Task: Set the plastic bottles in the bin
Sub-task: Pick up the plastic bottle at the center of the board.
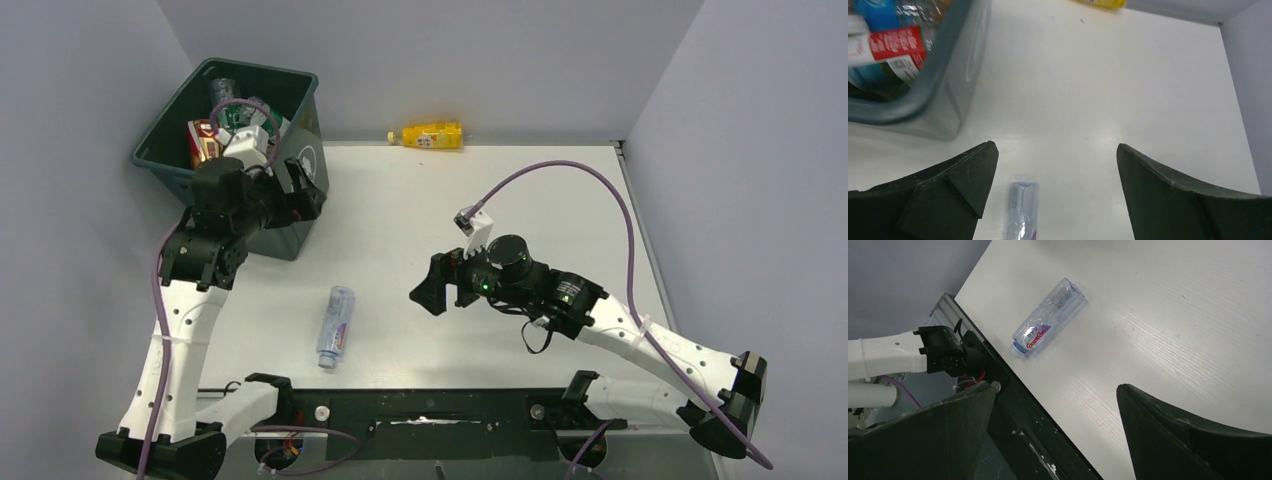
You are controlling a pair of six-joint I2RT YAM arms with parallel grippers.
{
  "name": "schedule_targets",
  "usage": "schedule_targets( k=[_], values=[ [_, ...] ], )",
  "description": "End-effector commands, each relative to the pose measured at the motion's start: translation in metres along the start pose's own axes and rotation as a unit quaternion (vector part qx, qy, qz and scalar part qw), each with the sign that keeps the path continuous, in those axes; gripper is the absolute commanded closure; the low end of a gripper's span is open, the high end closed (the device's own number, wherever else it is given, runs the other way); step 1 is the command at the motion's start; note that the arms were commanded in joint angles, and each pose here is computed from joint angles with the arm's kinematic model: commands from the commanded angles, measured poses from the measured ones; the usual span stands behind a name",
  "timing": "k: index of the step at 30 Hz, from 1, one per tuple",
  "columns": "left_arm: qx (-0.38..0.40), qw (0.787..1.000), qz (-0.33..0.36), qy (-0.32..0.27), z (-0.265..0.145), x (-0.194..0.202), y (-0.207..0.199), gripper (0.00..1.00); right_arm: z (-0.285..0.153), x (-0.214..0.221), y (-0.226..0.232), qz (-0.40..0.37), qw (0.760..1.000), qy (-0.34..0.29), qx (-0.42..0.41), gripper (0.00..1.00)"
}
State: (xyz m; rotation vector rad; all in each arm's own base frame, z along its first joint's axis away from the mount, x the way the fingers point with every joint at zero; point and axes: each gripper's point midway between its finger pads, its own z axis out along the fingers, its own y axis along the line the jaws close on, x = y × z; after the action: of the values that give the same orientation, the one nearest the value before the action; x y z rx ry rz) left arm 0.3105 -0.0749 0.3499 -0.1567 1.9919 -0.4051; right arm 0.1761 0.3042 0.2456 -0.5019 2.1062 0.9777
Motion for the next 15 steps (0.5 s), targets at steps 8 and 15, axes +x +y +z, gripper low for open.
schedule_targets(
  k=[8,15],
  values=[
    [-0.003,0.992,-0.015,0.124,0.003,0.105,-0.026,0.10,-0.021,0.005,0.003,-0.024,0.999,-0.024,-0.028,0.02],
    [-0.097,0.974,-0.007,0.205,0.006,0.162,-0.005,0.09,-0.027,0.020,-0.003,-0.019,0.999,-0.027,-0.033,0.02]
  ],
)
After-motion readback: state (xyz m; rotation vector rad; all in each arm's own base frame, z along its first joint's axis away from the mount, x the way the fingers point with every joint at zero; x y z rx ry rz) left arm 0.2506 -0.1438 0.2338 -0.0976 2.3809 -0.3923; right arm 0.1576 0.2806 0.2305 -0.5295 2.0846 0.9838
